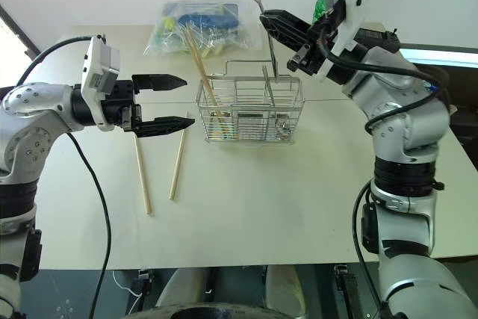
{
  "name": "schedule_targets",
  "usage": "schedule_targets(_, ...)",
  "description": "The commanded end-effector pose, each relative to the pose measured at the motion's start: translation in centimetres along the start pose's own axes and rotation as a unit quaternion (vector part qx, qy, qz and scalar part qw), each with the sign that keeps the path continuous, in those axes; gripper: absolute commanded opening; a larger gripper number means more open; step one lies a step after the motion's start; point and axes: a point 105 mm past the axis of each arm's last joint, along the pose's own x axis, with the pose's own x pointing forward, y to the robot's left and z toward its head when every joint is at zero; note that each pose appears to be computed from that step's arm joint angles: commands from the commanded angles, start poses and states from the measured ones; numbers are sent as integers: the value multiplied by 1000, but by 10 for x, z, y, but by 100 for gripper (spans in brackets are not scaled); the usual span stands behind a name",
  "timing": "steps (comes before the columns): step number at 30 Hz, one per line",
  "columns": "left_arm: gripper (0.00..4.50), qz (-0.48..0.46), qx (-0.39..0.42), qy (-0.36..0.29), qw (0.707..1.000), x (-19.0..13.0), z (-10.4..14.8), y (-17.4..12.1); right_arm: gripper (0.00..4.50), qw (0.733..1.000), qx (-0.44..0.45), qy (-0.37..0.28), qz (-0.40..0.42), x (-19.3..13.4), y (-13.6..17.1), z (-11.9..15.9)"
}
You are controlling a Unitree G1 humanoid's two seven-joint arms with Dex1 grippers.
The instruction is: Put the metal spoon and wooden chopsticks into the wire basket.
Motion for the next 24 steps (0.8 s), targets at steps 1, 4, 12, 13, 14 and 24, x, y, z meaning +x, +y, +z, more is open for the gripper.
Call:
schedule_targets(1, 450, 7, 29, -10, 1000, -3, 13, 1, 3, 1000, -26, -9, -15, -1, -6, -3)
schedule_targets(4, 450, 11, 30, -10, 999, -5, 13, 2, 3, 999, -22, 6, -22, -5, -9, -18)
schedule_targets(12, 450, 25, 34, -13, 999, -7, 16, 5, 198, 998, 7, 29, -58, -18, -15, -43)
schedule_targets(13, 450, 25, 34, -13, 999, -7, 16, 5, 245, 998, 6, 31, -63, -19, -16, -44)
schedule_targets(14, 450, 26, 35, -14, 999, -7, 16, 5, 293, 997, 4, 32, -66, -19, -16, -44)
schedule_targets(24, 450, 42, 26, -30, 998, -10, 24, 15, 443, 996, -33, 16, -76, -36, -21, 2)
